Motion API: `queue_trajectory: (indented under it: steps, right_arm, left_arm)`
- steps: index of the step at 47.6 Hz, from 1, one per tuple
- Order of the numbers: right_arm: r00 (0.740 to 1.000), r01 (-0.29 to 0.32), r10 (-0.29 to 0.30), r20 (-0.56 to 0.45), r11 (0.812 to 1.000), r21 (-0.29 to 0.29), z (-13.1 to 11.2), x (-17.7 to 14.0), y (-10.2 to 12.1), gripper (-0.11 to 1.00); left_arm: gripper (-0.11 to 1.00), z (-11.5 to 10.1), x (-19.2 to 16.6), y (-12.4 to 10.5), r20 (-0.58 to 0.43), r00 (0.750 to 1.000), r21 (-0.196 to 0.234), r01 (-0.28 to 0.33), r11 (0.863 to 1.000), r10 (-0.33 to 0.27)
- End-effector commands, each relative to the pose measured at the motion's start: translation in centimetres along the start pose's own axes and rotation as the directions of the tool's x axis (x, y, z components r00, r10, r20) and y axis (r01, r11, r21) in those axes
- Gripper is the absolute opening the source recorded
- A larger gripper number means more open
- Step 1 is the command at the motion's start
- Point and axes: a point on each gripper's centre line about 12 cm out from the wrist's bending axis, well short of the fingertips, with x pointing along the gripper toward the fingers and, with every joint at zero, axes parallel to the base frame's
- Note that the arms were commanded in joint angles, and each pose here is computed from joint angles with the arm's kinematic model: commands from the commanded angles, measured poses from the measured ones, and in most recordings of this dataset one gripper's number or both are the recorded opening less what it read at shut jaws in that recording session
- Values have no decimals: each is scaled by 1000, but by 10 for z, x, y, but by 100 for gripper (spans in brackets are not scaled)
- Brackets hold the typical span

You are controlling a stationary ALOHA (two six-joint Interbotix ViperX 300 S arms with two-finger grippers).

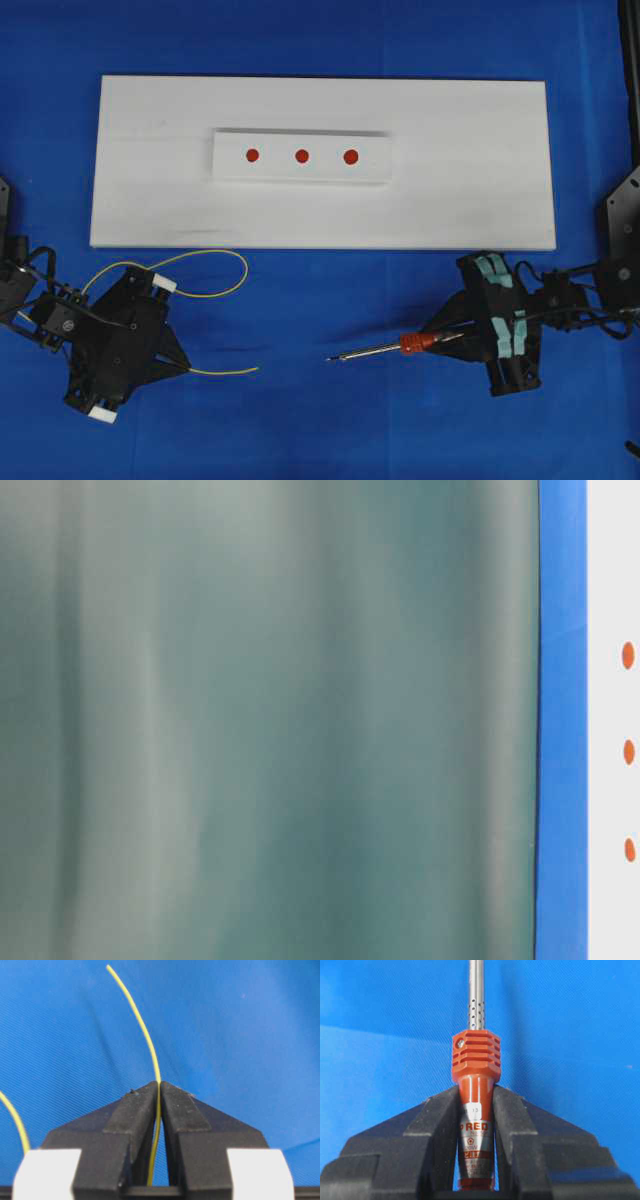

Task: Touch the tip of the soldering iron to the tip of the solder at the mark.
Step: 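Lift both tools and raise them above the red-dotted strip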

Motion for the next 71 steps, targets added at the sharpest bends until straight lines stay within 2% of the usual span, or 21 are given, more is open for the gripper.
queue_trajectory:
  steps: [1,10,21,26,31,35,40,45,51,62,66,71]
  right_arm:
    - [1000,-27,27,-1,1000,10,24,-14,6,6]
    - [998,-36,36,-54,999,2,49,-33,4,6]
    - [998,12,-12,-67,1000,9,57,-31,-14,6]
    - [995,49,-46,-85,998,32,60,-32,-27,6]
    - [990,100,-92,-103,993,70,68,-34,-47,6]
    - [986,139,-131,-106,987,75,75,-37,-62,6]
    - [977,196,-189,-98,978,71,83,-42,-84,6]
    - [967,249,-242,-84,964,91,91,-47,-104,6]
    - [952,304,-296,-80,944,127,97,-54,-127,6]
    - [924,379,-363,-120,910,168,101,-63,-159,6]
    - [920,388,-370,-130,908,160,103,-62,-162,6]
    - [918,390,-371,-139,907,157,104,-60,-164,6]
  left_arm:
    - [2,24,-16,1,6,1000,-8,-9,1000,9]
    - [2,41,-38,6,-42,999,-24,-31,999,30]
    - [2,43,-40,21,-48,997,-50,-67,997,65]
    - [2,47,-42,37,-45,994,-80,-107,991,104]
    - [2,52,-45,58,-48,987,-119,-157,980,153]
    - [2,55,-48,78,-51,979,-149,-203,968,198]
    - [2,57,-54,105,-52,965,-190,-263,946,258]
    - [2,56,-61,128,-60,949,-215,-315,925,309]
    - [2,53,-70,152,-68,930,-225,-367,903,361]
    - [2,49,-83,180,-76,902,-211,-431,877,425]
    - [2,47,-86,186,-81,895,-208,-445,871,438]
    - [2,46,-87,187,-82,894,-205,-448,870,441]
